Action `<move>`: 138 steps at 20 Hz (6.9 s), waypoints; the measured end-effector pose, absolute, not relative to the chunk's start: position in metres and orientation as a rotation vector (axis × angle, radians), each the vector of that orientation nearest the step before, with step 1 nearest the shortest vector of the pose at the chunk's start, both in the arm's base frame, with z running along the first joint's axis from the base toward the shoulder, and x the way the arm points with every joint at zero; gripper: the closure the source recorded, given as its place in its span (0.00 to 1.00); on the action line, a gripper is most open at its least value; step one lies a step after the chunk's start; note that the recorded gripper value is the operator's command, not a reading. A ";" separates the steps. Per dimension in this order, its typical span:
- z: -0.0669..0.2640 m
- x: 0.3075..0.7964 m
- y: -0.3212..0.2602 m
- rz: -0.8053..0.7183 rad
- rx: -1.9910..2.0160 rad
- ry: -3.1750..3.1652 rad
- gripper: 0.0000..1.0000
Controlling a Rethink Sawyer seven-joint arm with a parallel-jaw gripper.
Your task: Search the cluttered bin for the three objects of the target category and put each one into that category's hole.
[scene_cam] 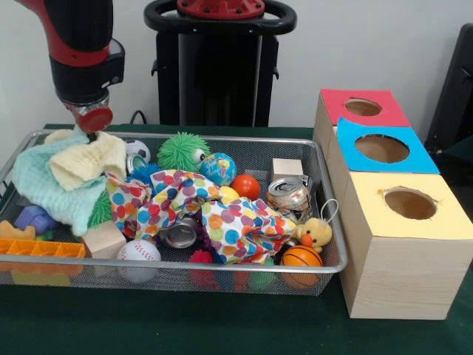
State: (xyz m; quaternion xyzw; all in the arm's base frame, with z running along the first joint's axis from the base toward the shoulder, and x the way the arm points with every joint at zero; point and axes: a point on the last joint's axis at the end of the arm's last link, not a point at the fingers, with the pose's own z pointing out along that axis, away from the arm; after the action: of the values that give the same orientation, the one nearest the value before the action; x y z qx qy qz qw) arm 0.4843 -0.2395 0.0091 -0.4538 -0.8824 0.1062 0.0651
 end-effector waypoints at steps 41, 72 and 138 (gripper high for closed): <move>0.137 0.601 -0.234 0.283 -1.307 -2.757 0.00; 0.123 0.717 -0.139 0.199 -1.260 -2.907 0.00; 0.018 0.668 -0.097 0.247 -1.451 -2.800 1.00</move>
State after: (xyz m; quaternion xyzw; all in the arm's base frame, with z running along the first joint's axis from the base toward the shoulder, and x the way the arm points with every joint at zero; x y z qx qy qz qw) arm 0.6678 -0.0970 0.0179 -0.4586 -0.8851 0.0781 -0.0106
